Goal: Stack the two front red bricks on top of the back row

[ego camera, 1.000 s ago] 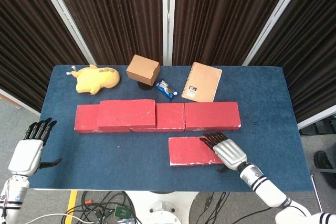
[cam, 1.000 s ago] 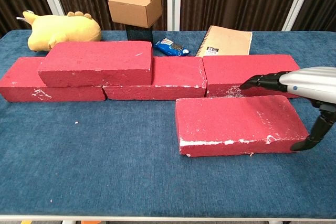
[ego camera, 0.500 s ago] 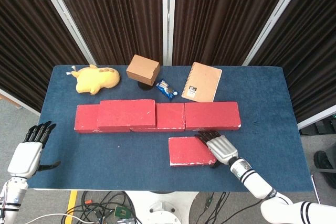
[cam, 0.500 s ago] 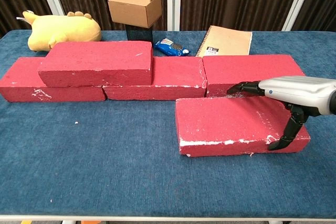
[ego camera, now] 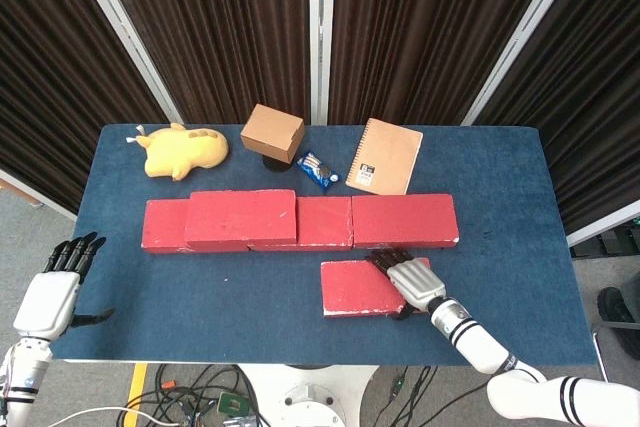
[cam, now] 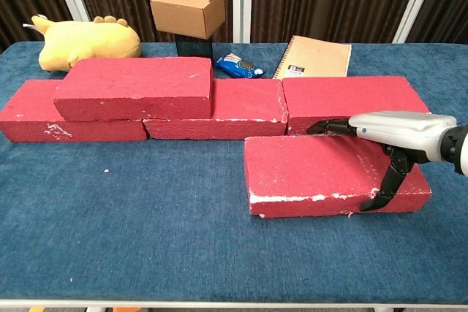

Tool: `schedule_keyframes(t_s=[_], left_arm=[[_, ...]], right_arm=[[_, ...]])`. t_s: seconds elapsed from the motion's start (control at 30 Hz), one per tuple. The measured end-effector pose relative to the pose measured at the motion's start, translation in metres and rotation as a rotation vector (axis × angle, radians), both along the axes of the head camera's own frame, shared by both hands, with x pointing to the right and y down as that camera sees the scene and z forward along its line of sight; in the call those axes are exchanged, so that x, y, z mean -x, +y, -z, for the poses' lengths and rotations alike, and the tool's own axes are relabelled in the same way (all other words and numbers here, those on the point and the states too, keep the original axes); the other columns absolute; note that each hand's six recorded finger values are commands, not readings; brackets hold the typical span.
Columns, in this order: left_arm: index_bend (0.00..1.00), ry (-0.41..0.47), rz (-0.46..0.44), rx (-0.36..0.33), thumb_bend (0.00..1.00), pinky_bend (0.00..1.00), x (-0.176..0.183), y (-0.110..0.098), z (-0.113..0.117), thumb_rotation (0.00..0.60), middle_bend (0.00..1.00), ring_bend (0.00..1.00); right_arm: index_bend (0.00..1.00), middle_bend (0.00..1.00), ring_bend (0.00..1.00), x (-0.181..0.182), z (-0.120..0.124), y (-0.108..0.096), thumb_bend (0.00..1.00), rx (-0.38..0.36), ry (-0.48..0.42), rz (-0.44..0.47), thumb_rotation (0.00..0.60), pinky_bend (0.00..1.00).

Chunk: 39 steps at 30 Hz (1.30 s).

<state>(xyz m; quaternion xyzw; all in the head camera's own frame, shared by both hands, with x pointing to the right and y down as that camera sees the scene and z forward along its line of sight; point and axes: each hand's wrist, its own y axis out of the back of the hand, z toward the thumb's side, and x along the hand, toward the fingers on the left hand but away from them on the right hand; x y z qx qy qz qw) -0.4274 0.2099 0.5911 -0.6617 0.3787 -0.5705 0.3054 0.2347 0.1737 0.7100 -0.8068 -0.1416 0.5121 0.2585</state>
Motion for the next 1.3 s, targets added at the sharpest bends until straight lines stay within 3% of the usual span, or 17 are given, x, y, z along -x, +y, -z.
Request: schedule_keyframes(t_s=[0.17, 0.53, 0.93, 1.3], left_arm=[[0.0, -0.002, 0.004, 0.011, 0.0, 0.0, 0.001, 0.0, -0.002, 0.6, 0.0, 0.0], [0.0, -0.003, 0.009, 0.017, 0.0, 0.0, 0.002, 0.002, -0.004, 0.6, 0.0, 0.0], [0.0, 0.008, 0.007, 0.015, 0.0, 0.0, 0.001, 0.002, -0.001, 0.6, 0.0, 0.0], [0.0, 0.014, 0.013, 0.012, 0.0, 0.0, 0.004, 0.0, 0.003, 0.6, 0.0, 0.0]], right_arm=[[0.0, 0.22, 0.11, 0.0, 0.0, 0.0, 0.0, 0.014, -0.022, -0.025, 0.6, 0.0], [0.0, 0.25, 0.15, 0.0, -0.001, 0.0, 0.0, 0.012, -0.028, -0.021, 0.6, 0.0], [0.0, 0.28, 0.16, -0.006, 0.029, -0.011, 0.04, -0.032, -0.095, -0.057, 0.6, 0.0], [0.0, 0.27, 0.16, -0.008, 0.071, -0.072, 0.04, -0.207, -0.097, -0.049, 0.6, 0.0]])
